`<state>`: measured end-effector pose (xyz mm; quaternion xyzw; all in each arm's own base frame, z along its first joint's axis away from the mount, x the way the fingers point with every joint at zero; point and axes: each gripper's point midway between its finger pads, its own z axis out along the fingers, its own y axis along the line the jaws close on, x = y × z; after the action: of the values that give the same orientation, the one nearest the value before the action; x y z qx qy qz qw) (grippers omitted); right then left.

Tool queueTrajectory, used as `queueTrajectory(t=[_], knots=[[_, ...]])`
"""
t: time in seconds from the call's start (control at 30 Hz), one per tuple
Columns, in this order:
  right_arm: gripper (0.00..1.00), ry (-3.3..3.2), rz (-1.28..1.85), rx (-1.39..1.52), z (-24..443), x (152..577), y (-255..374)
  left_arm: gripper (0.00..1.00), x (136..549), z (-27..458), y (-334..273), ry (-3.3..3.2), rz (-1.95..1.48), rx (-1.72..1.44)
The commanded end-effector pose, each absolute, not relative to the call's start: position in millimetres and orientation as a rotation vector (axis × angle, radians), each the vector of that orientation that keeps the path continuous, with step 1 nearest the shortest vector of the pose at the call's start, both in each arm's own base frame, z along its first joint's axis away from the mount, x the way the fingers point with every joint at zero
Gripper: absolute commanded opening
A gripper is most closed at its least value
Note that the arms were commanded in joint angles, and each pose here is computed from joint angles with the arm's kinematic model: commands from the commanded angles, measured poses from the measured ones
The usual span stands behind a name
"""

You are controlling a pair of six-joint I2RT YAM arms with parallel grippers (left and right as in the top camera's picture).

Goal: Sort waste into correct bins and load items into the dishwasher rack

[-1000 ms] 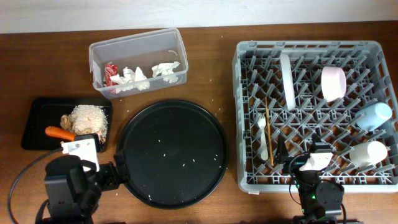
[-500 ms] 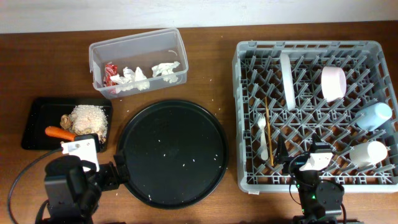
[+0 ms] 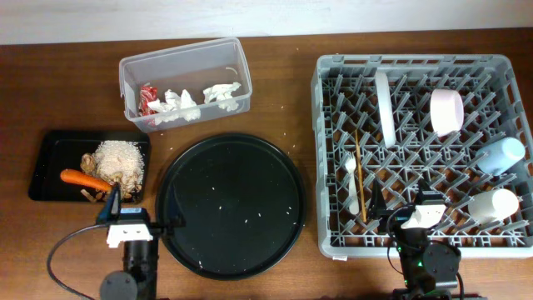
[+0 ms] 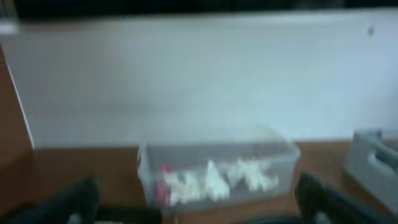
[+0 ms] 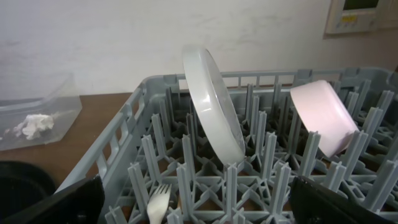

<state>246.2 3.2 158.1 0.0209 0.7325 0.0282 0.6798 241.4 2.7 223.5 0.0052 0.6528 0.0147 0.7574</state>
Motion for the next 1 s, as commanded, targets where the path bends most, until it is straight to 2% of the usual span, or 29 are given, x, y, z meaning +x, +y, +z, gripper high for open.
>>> queueTrajectory(t=[0.0, 0.07, 0.97], knots=[[0.98, 1.65, 0.046, 0.047, 155, 246, 1, 0.99, 246, 187, 0, 1.522, 0.085, 0.088], [0.98, 1.649, 0.046, 0.047, 155, 246, 1, 0.99, 246, 157, -4, 1.647, 0.031, 0.078], [0.99, 1.649, 0.046, 0.047, 155, 246, 1, 0.99, 246, 157, -5, 1.645, 0.025, 0.081]])
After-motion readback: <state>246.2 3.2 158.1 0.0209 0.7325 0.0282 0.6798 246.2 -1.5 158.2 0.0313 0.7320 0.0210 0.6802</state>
